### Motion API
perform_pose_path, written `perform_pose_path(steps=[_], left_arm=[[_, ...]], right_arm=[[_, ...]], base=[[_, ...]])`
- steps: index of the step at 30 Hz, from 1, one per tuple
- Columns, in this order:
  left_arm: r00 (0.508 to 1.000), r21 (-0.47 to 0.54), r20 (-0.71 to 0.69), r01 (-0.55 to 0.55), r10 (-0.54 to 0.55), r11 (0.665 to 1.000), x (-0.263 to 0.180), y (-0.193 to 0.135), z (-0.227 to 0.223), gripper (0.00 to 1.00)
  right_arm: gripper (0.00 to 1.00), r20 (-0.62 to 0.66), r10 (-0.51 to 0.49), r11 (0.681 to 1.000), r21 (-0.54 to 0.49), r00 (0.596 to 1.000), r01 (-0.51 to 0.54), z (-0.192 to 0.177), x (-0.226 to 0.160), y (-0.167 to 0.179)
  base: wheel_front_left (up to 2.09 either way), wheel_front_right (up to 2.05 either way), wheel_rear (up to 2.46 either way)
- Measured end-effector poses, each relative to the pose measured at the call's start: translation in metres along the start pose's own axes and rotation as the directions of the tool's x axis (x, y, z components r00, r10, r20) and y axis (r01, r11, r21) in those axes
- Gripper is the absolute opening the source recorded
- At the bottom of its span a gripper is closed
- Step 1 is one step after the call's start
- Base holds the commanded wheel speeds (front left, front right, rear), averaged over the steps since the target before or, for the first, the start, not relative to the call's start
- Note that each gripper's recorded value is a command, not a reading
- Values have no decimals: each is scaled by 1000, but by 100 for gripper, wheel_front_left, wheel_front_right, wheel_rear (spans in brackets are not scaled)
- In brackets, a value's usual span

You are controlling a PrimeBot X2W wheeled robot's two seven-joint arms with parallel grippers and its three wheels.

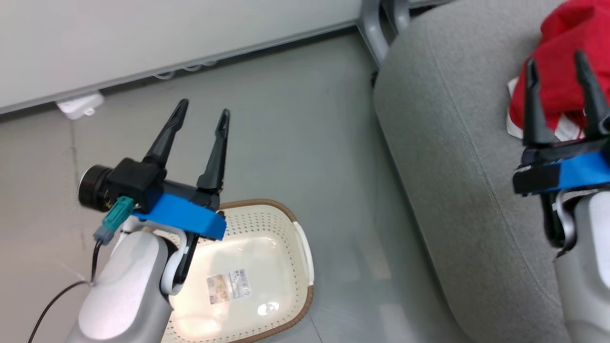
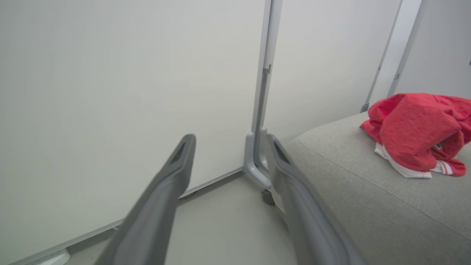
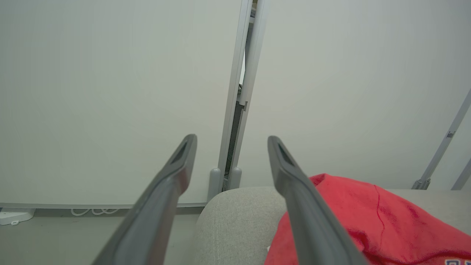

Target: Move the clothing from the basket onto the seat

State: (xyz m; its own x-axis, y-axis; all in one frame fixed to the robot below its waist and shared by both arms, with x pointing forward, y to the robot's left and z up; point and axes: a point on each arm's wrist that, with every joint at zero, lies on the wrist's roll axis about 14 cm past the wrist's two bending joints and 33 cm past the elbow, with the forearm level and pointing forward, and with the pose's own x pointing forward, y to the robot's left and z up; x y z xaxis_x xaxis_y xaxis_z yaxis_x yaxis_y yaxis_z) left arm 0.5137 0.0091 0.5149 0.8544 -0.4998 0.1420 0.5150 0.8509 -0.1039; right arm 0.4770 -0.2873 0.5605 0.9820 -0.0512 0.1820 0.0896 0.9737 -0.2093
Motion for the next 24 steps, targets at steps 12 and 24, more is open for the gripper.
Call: perform_pose_path(steps=[12, 24], left_arm=[[963, 38, 17, -270, 269, 962, -91, 56, 28, 100], [928, 39, 36, -371, 370, 928, -149, 61, 39, 100]], right_arm=[[100, 26, 147, 975, 162, 989, -149, 10, -29, 81], [100, 1, 176, 952, 255, 984, -171, 6, -66, 106]], base=[[0, 0, 0], [0, 0, 0]])
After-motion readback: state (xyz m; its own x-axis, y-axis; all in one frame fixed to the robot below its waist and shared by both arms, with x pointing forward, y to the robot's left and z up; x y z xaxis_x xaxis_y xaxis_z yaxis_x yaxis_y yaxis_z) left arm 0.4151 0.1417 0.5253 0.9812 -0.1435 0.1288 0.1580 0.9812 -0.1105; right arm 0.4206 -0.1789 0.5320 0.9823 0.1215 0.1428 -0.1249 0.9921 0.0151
